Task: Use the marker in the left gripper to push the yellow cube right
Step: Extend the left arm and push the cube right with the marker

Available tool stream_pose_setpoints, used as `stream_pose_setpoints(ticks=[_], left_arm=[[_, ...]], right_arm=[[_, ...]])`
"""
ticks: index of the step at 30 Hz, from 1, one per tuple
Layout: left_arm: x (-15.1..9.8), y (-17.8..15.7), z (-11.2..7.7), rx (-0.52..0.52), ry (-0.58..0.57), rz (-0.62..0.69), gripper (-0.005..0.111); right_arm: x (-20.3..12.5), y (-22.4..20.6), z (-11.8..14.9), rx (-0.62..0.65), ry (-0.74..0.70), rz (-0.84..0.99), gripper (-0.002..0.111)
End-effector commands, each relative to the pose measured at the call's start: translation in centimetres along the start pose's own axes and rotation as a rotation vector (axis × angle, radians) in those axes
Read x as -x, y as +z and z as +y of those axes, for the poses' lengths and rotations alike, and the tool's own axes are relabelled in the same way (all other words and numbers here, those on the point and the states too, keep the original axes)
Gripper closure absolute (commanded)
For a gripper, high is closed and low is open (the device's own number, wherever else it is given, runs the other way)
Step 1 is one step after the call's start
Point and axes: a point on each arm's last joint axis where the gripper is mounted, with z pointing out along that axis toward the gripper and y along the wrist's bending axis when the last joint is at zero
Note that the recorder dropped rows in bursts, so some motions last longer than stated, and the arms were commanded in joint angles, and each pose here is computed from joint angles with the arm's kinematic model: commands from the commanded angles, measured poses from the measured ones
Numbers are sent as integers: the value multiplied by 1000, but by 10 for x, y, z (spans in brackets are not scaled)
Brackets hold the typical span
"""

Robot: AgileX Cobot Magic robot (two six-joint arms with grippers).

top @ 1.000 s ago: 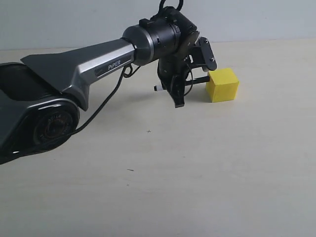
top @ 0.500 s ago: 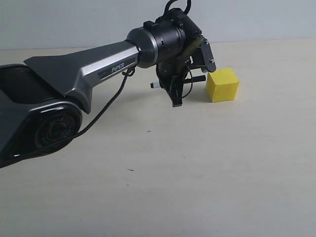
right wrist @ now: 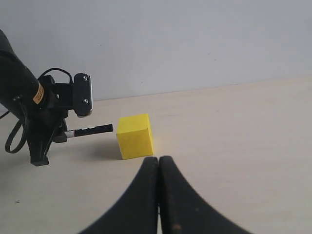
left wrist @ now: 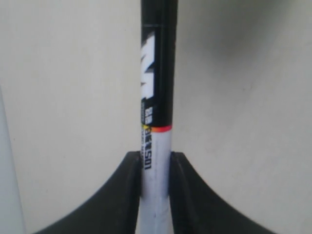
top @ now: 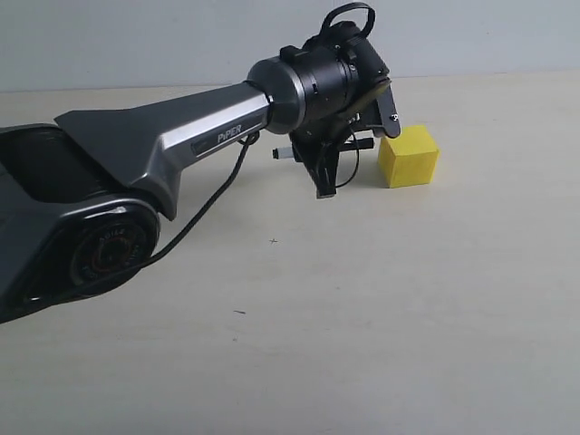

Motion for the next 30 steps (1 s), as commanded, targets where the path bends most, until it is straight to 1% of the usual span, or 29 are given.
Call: stream_pose_setpoints(ticks=[1,3,7,12,16,19,22,24,27,30], left_arm=[[9,-10,-6,47,-12,-12,107],[16,-14,-11,60,3,-39,107],[22,-18,-14,81,9,-65,107],[20,-18,-12,108,-45,-43,107],[18,-16,-13,104,-44,-18,107],[17,-9,-15,126,-22,11,107],[17,3,-21,160,18,45,107],[19,10,-25,183,25,52,107],[22,16,-28,194,15,28,107],[26,17,-28,202,-17,-24,107]], right_arm=[[-1,0,-1,-5,-6,-8,108],[-1,0,-1,-5,-6,-8,108],[-1,0,-1,-5,-6,-8,108],[-1,0,-1,-5,-6,-8,108],[-1,0,-1,-5,-6,-8,108],[-1,0,-1,-5,-6,-8,108],[-1,0,-1,-5,-6,-8,108],[-1,0,-1,-5,-6,-8,108],[-1,0,-1,-5,-6,-8,108],[-1,0,0,-5,-4,-8,108]])
